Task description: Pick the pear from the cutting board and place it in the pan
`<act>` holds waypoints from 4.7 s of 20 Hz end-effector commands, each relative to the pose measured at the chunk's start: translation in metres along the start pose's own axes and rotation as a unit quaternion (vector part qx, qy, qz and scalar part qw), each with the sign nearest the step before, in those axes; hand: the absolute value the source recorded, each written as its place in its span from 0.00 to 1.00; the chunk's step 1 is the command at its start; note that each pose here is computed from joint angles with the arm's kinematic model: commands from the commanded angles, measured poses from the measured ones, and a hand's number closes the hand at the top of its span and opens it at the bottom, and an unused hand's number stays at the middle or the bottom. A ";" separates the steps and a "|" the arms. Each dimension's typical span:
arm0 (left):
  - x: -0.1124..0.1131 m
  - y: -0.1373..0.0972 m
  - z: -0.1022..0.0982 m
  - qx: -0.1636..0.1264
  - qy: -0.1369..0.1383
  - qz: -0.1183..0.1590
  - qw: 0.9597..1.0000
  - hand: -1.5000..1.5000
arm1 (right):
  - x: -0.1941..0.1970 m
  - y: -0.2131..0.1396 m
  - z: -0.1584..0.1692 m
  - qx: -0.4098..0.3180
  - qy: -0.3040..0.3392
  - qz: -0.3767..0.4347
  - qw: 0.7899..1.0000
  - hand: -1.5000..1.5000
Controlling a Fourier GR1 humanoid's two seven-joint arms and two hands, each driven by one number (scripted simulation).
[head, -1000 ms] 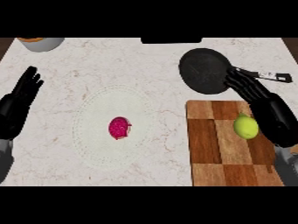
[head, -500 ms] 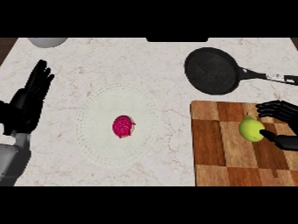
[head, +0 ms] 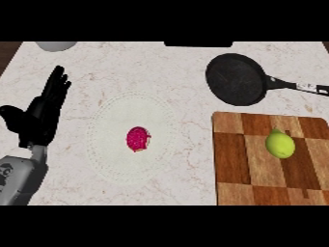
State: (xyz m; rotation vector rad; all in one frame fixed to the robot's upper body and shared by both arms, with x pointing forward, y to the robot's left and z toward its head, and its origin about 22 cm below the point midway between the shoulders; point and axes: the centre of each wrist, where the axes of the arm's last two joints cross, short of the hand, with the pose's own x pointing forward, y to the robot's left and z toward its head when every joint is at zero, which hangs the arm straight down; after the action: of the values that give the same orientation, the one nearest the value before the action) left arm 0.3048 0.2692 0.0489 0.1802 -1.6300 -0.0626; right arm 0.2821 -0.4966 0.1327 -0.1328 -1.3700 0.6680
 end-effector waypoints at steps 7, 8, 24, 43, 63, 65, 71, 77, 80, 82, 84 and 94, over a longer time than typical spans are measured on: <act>0.012 -0.014 -0.011 -0.014 -0.004 0.000 1.000 0.50 | 0.094 -0.061 -0.034 0.075 0.058 0.107 0.990 0.00; -0.001 0.006 -0.004 -0.011 0.001 -0.004 1.000 0.50 | 0.083 -0.040 -0.056 0.091 0.050 0.118 0.988 0.00; -0.003 0.001 0.012 0.010 0.004 0.001 1.000 0.50 | 0.105 0.010 -0.136 0.181 0.024 0.094 0.979 0.00; -0.004 0.012 -0.005 0.005 0.003 -0.004 1.000 0.50 | 0.047 0.052 -0.143 0.213 0.135 0.132 0.958 0.00; 0.014 0.006 0.019 0.015 0.007 -0.009 1.000 0.50 | 0.060 0.110 -0.156 0.300 0.165 0.257 0.904 0.00; 0.004 -0.001 -0.004 0.015 0.021 -0.002 1.000 0.50 | 0.055 0.111 -0.165 0.307 0.179 0.272 0.895 0.00; -0.008 0.009 -0.007 0.007 0.012 -0.011 1.000 0.50 | 0.033 0.115 -0.167 0.318 0.183 0.264 0.892 0.00; 0.011 0.010 0.011 0.012 0.006 0.003 1.000 0.50 | 0.037 0.138 -0.171 0.326 0.183 0.280 0.884 0.00; -0.010 -0.003 0.005 0.001 0.009 0.005 1.000 0.50 | 0.027 0.136 -0.175 0.337 0.194 0.288 0.875 0.00; -0.020 -0.003 0.014 0.005 0.013 -0.005 1.000 0.50 | 0.000 0.155 -0.160 0.333 0.189 0.278 0.881 0.00; -0.012 0.004 0.011 0.012 -0.001 -0.014 1.000 0.50 | 0.012 0.144 -0.170 0.351 0.200 0.280 0.871 0.00; 0.015 0.007 0.008 0.002 0.001 -0.003 1.000 0.50 | 0.009 0.156 -0.171 0.382 0.132 0.280 0.871 1.00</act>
State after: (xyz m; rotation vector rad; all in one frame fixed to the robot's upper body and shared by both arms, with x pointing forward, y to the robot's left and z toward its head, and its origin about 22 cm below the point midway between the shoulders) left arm 0.2998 0.2739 0.0562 0.1927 -1.6228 -0.0568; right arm 0.3859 -0.3231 0.0341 -0.1043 -0.6746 1.5402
